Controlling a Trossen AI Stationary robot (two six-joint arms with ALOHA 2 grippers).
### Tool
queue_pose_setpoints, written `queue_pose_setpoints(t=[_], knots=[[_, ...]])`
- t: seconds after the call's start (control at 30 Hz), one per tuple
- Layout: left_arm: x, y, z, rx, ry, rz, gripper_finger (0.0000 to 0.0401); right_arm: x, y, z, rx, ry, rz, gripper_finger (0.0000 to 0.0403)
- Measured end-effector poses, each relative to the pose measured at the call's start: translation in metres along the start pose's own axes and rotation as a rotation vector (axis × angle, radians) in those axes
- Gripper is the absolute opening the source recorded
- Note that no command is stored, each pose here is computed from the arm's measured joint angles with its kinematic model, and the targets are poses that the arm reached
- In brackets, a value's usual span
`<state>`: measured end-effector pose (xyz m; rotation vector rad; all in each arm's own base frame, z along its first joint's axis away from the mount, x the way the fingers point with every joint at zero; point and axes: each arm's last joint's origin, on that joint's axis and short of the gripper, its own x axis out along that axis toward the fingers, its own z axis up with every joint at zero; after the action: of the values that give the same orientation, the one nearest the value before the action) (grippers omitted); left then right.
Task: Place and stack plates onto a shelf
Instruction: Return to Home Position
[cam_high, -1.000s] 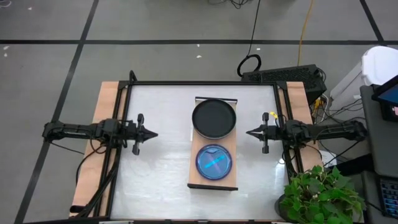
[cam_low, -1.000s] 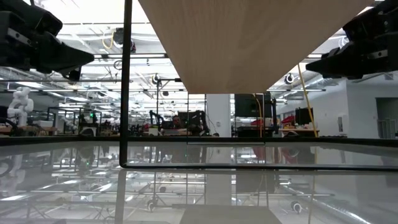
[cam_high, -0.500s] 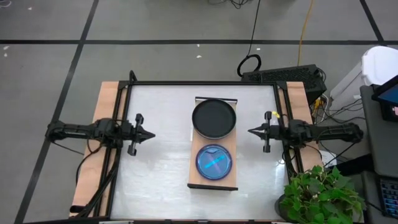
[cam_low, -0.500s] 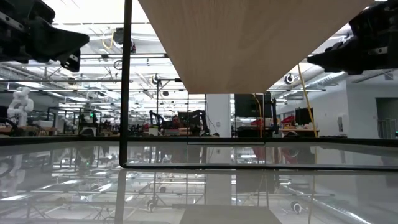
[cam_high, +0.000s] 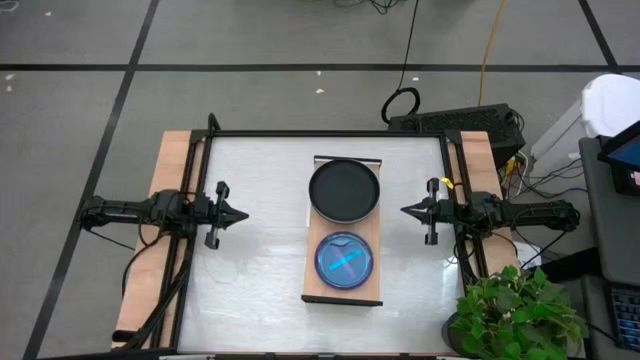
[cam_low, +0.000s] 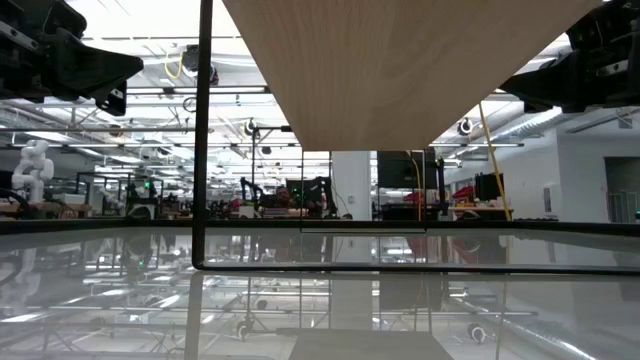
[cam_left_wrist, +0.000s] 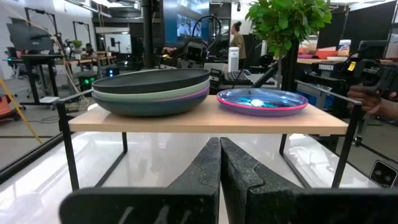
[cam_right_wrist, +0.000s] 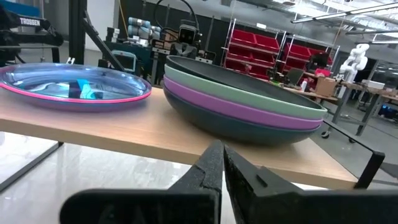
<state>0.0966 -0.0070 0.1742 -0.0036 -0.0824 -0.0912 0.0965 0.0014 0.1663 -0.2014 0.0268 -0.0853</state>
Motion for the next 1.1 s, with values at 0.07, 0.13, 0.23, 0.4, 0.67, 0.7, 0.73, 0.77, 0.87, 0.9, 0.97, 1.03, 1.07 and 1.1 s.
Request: queue_pose_setpoints(t=[0.07, 0.13, 0.23, 0.4, 0.67, 0.7, 0.73, 0.77, 0.87, 0.9, 0.97, 1.03, 1.07, 1.1], knots=[[0.0000, 0.0000, -0.0003, 0.000, 0.003, 0.000, 0.0003, 0.0001, 0.0000, -0.0001, -0.004, 0.001, 0.000, 0.0000], [0.0000, 0.0000, -0.0005, -0.004, 0.005, 0.000, 0.0003, 0.0001, 0.0007, -0.0004, -0.005, 0.001, 0.022, 0.0000], [0.0000, 0.0000, -0.0005, -0.007, 0.006, 0.000, 0.0003, 0.0002, 0.0009, -0.0009, -0.005, 0.004, 0.039, 0.0000], [0.0000, 0.0000, -0.0006, -0.004, 0.006, 0.000, 0.0003, 0.0007, -0.0047, -0.0009, -0.009, -0.002, -0.016, 0.0000], [0.0000, 0.0000, -0.0017, -0.003, 0.018, 0.000, 0.0003, 0.0011, -0.0060, -0.0005, -0.020, -0.026, 0.035, 0.0000], [0.0000, 0.0000, -0.0028, -0.004, 0.029, 0.000, 0.0003, 0.0011, -0.0060, -0.0004, -0.019, -0.027, 0.037, 0.0000], [0.0000, 0.0000, -0.0038, -0.004, 0.039, 0.000, 0.0003, 0.0011, -0.0059, -0.0004, -0.012, -0.027, 0.038, 0.0000], [-0.0001, 0.0000, -0.0041, -0.005, 0.042, 0.000, 0.0003, 0.0010, -0.0060, -0.0003, -0.003, -0.027, 0.037, 0.0000], [-0.0002, -0.0001, -0.0058, -0.010, 0.060, -0.002, 0.0003, 0.0010, -0.0060, -0.0002, 0.015, -0.027, 0.037, 0.0000], [-0.0002, -0.0001, -0.0058, -0.010, 0.060, -0.002, 0.0003, 0.0010, -0.0060, -0.0001, 0.027, -0.028, 0.037, 0.0000], [-0.0001, -0.0001, -0.0058, -0.009, 0.060, -0.002, 0.0003, 0.0010, -0.0062, 0.0008, 0.042, -0.037, 0.036, 0.0000], [-0.0002, -0.0001, -0.0058, -0.005, 0.060, -0.002, 0.0003, 0.0010, -0.0063, 0.0012, 0.041, -0.041, 0.035, 0.0000], [-0.0002, -0.0001, -0.0058, -0.005, 0.061, -0.002, 0.0003, 0.0010, -0.0063, 0.0012, 0.039, -0.041, 0.035, 0.0000], [-0.0001, -0.0001, -0.0059, -0.004, 0.061, -0.002, 0.0003, 0.0010, -0.0062, 0.0012, 0.036, -0.041, 0.035, 0.0000]])
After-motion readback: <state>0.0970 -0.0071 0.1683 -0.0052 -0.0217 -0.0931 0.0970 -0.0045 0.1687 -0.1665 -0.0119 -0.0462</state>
